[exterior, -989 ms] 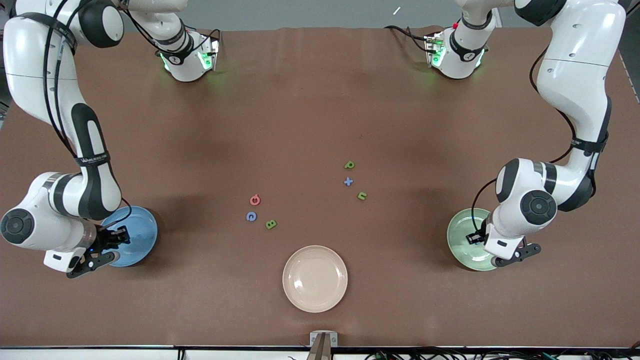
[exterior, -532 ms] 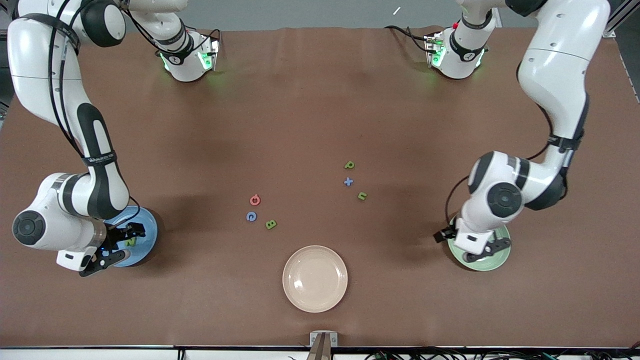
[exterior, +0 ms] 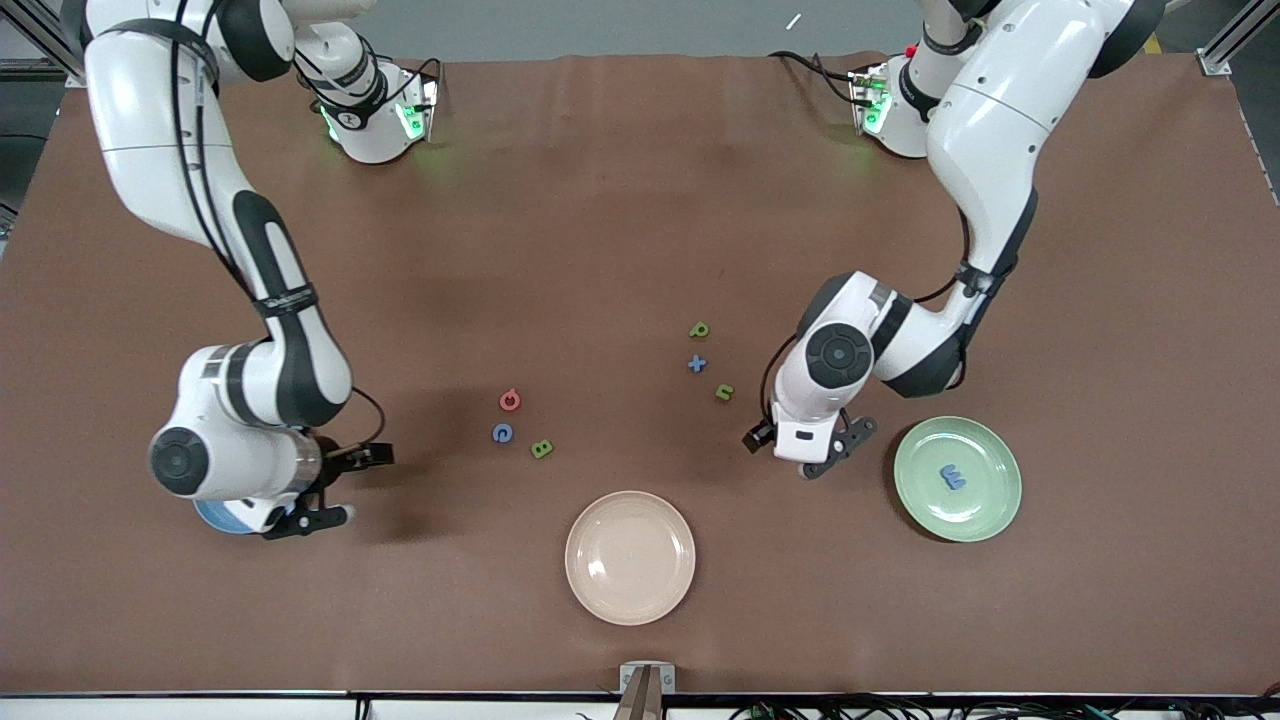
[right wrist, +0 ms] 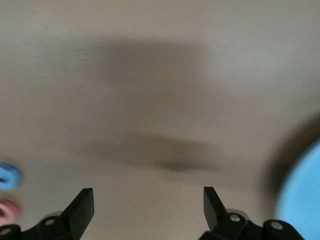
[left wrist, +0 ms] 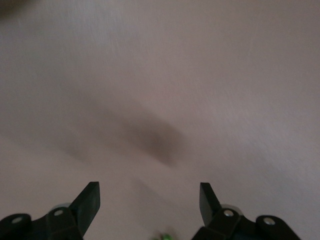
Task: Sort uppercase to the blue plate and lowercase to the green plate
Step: 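Grasp the u with the left gripper while the right gripper grasps the c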
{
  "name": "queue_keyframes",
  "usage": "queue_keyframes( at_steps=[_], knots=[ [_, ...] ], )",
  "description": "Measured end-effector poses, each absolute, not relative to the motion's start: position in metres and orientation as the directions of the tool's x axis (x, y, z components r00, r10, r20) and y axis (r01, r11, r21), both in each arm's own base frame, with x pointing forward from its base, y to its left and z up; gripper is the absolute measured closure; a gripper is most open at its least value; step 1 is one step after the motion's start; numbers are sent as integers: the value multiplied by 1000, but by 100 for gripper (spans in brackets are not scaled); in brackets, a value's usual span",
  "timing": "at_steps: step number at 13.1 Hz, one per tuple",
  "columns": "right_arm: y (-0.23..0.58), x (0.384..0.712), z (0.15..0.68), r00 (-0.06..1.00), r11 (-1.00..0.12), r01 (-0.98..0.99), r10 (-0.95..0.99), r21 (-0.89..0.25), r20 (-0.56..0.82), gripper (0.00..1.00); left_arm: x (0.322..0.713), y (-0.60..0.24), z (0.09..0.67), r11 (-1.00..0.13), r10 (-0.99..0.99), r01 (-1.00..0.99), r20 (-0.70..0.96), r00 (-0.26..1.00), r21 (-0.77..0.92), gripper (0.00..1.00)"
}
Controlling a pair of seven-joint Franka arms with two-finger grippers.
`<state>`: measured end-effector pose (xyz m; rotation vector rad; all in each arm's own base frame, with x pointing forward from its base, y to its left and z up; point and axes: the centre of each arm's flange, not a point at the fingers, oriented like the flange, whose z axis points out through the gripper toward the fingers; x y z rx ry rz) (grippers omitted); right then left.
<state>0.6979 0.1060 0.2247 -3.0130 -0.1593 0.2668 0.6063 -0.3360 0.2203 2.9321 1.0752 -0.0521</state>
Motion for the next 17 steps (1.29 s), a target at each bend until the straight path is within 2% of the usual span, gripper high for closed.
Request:
queue_keyframes(
  at_steps=[4,5,6,7,9,12,13,15,16,17],
  knots=[
    [215,673,223,977,-992,-110,-97,-59,-188,4,575,-385,206,-651,758,759,-53,650,-6,22],
    [235,667,219,975,-987,-151,-140,-51,-175,5,567,-394,200,-634,773,773,-54,632,-17,29],
    [249,660,212,974,-983,-175,-165,-49,-157,5,561,-398,194,-618,786,786,-56,616,-30,30],
    [258,653,202,974,-981,-186,-177,-51,-140,5,557,-397,189,-609,793,792,-57,606,-42,34],
    [261,643,183,974,-979,-196,-188,-50,-124,6,554,-392,181,-601,799,797,-55,599,-60,35],
    [264,635,174,973,-979,-201,-194,-43,-128,10,553,-390,179,-584,812,809,-55,581,-63,44],
    [267,634,174,973,-979,-198,-191,-43,-128,19,553,-390,179,-583,813,810,-55,580,-62,44],
    [269,634,176,974,-980,-195,-189,-42,-126,42,553,-390,179,-582,813,811,-55,580,-62,67],
    [269,634,179,974,-980,-196,-189,-42,-125,56,553,-390,179,-582,813,811,-55,580,-61,75],
    [269,634,179,974,-980,-195,-189,-43,-124,67,553,-390,179,-582,813,811,-55,580,-61,74]
  ],
)
